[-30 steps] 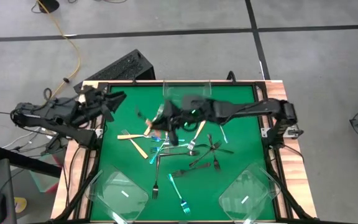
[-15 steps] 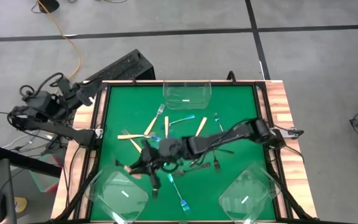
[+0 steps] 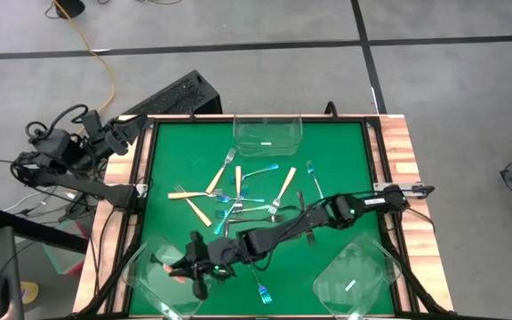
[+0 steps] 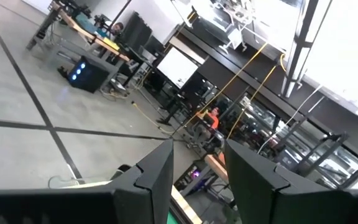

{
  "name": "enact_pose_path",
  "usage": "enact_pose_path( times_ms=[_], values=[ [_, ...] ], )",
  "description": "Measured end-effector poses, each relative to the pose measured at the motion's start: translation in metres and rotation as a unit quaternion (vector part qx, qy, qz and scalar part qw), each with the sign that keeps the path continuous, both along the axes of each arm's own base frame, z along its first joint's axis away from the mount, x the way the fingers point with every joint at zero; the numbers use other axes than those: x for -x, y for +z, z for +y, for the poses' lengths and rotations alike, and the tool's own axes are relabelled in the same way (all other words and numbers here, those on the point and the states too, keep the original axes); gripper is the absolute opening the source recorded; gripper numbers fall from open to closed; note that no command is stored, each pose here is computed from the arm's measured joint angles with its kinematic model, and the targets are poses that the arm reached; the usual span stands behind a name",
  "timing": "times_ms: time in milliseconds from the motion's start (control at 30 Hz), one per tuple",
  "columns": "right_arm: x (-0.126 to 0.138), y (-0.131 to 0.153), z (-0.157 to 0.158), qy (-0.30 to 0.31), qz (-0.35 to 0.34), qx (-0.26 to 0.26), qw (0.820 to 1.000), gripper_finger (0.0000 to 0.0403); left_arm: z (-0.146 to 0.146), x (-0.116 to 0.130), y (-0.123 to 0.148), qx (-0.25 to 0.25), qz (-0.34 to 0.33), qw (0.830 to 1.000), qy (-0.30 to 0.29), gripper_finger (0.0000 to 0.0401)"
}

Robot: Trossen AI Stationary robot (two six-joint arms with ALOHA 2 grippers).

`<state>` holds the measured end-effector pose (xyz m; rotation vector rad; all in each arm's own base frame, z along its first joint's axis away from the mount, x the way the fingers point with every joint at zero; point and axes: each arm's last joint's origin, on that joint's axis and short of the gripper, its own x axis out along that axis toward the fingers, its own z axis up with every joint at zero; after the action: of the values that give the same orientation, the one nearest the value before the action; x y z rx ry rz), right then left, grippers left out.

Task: Sort silverware by color (type)
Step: Put the orange fork into the bottom left transparent bin

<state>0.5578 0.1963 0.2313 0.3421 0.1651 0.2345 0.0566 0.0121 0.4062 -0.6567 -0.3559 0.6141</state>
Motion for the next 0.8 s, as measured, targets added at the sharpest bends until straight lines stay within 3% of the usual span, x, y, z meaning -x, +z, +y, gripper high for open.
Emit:
enact_pose_path(
  times_ms=[300,800],
  values=[
    [-0.001,-0.009,-0.010,-0.009,0.056,0.013,0.998,0.0063,0.000,0.000,-0.003,-0.003,0.015,1.000,0.000,0.0128],
    [0.008,-0.022,0.003,-0.005,0.121,0.052,0.991,0.0063,0.000,0.000,-0.003,-0.004,0.015,1.000,0.001,0.0128]
  ],
)
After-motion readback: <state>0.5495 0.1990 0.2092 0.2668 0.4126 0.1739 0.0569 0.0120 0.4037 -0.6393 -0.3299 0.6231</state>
